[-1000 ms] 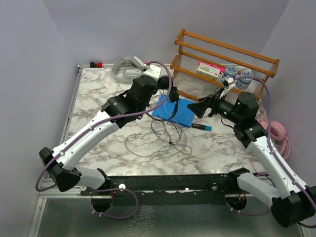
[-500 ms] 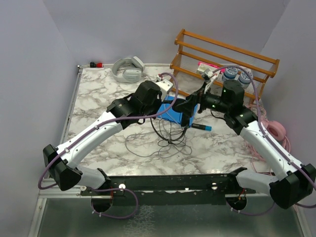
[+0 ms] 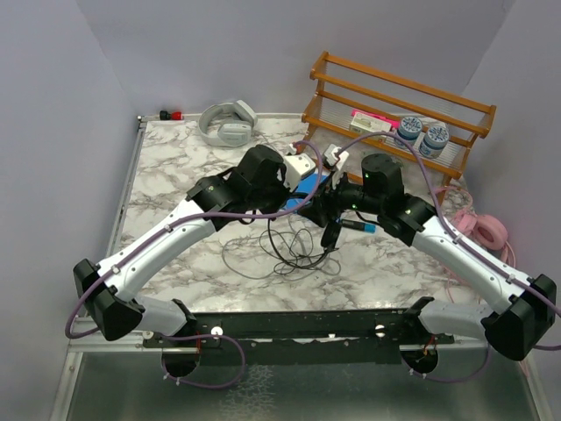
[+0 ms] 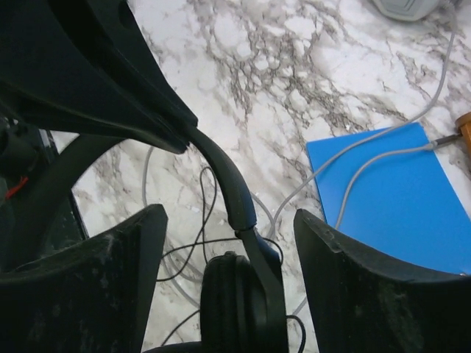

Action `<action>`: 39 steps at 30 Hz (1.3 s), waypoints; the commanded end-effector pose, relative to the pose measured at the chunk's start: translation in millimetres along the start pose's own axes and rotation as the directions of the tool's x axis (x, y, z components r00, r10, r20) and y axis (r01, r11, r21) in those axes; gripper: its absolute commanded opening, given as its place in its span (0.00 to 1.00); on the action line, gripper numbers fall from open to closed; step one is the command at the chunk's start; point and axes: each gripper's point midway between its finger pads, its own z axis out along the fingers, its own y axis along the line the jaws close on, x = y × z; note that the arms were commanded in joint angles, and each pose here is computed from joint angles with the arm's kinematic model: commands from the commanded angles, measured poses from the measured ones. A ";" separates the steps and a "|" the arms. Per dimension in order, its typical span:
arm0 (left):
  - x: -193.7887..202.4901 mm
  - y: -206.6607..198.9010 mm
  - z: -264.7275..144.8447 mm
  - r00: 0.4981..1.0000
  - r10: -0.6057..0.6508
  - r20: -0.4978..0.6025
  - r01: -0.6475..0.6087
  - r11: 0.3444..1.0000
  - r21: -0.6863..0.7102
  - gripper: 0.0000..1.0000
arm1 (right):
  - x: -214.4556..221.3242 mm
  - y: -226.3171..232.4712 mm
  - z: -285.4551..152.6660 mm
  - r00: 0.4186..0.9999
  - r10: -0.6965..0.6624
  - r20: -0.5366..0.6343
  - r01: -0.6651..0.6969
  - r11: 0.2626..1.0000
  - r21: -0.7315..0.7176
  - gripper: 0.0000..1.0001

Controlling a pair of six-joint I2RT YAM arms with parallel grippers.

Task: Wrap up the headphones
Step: Pick up the headphones from the center of the board.

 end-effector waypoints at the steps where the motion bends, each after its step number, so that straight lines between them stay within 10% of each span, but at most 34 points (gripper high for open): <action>1: -30.8 -14.4 -28.5 0.992 0.025 0.125 -0.036 0.995 0.091 0.04 | 9.2 0.1 2.1 0.998 -0.028 -0.049 0.029 1.000 0.013 0.72; 6: -32.3 -15.1 -31.2 0.991 0.024 0.128 -0.036 0.995 0.094 0.06 | 3.7 2.2 -0.1 0.999 -0.038 -0.021 0.038 0.999 0.016 0.48; 13: -37.1 -2.9 -41.2 0.985 -0.062 0.163 0.060 0.998 0.018 0.44 | -0.1 -8.6 -3.8 1.000 -0.002 0.019 0.000 0.995 0.100 0.22; 16: -33.9 17.4 -52.0 0.971 -0.144 0.193 0.165 0.981 -0.101 0.64 | 1.4 -22.8 -4.1 0.997 0.058 0.048 -0.066 0.979 0.191 0.12; 18: -24.7 31.5 -60.2 0.958 -0.197 0.208 0.236 0.954 -0.184 0.97 | 2.8 -32.1 -3.3 0.992 0.099 0.076 -0.115 0.963 0.245 0.07; 29: 57.0 29.4 -31.3 0.784 -0.589 0.195 0.620 0.732 -0.281 0.99 | 19.1 -59.2 22.8 0.960 0.257 0.109 -0.279 0.893 0.353 0.07; 39: 61.8 32.6 -1.7 0.734 -0.647 0.209 0.676 0.663 -0.321 0.82 | 32.6 -61.4 33.9 0.963 0.262 0.069 -0.269 0.897 0.350 0.08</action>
